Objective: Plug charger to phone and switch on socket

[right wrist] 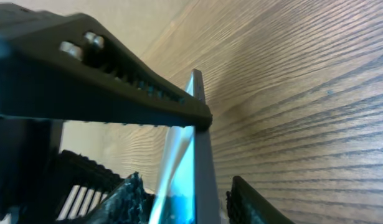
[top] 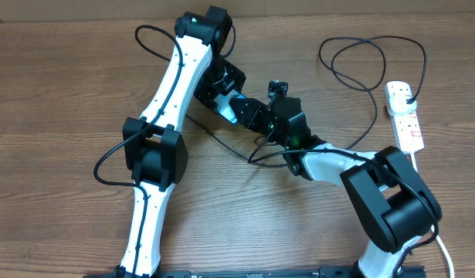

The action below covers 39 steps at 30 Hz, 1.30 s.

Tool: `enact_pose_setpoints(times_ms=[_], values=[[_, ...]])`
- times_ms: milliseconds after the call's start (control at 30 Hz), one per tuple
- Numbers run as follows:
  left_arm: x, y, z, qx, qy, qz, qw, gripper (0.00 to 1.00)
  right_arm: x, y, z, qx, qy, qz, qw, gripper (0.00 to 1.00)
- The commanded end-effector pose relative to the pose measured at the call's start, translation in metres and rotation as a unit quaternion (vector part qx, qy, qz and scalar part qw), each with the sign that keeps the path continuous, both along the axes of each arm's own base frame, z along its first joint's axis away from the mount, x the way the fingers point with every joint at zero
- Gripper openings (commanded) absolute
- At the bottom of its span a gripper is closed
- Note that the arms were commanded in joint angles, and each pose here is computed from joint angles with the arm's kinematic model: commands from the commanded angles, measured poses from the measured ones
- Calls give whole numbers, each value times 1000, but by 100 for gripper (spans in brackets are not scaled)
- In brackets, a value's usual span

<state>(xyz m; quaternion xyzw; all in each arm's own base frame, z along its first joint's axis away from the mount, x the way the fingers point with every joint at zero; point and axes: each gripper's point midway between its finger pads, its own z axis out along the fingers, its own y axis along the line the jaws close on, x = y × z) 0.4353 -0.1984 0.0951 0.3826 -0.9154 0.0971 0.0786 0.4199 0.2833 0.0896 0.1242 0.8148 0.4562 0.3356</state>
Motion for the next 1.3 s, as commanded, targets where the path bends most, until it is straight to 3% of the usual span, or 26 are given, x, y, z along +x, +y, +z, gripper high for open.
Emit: enact_pose_setpoints(times_ms=[0, 167, 467, 500, 533, 567, 600, 633, 967, 1267], values=[[3, -4, 25, -16, -24, 11, 1000, 4, 4, 7, 3, 14, 4, 2, 1000, 41], [4, -4, 25, -16, -27, 11, 999, 4, 0, 13, 9, 29, 1, 22, 999, 33], [5, -4, 25, -16, -28, 11, 999, 5, -2, 17, 14, 48, 3, 29, 998, 4], [5, -4, 25, -15, -28, 10, 999, 14, -2, 17, 14, 48, 3, 29, 998, 4], [5, -4, 25, -15, -28, 10, 999, 37, -2, 17, 14, 48, 3, 29, 998, 4], [4, -4, 25, -16, -28, 9, 999, 63, -2, 17, 14, 47, 4, 29, 998, 4], [4, -5, 25, -17, -29, 5, 999, 97, -1, 17, 13, 46, 4, 27, 999, 4], [4, -5, 25, -17, -30, 0, 999, 100, -1, 17, 13, 46, 5, 27, 999, 4], [9, 5, 38, -49, -60, -89, 993, 100, 9, -6, 10, 49, 19, 23, 998, 4], [-6, 58, 57, 12, -68, -179, 981, 100, 10, -31, 28, 93, 45, 50, 993, 4]])
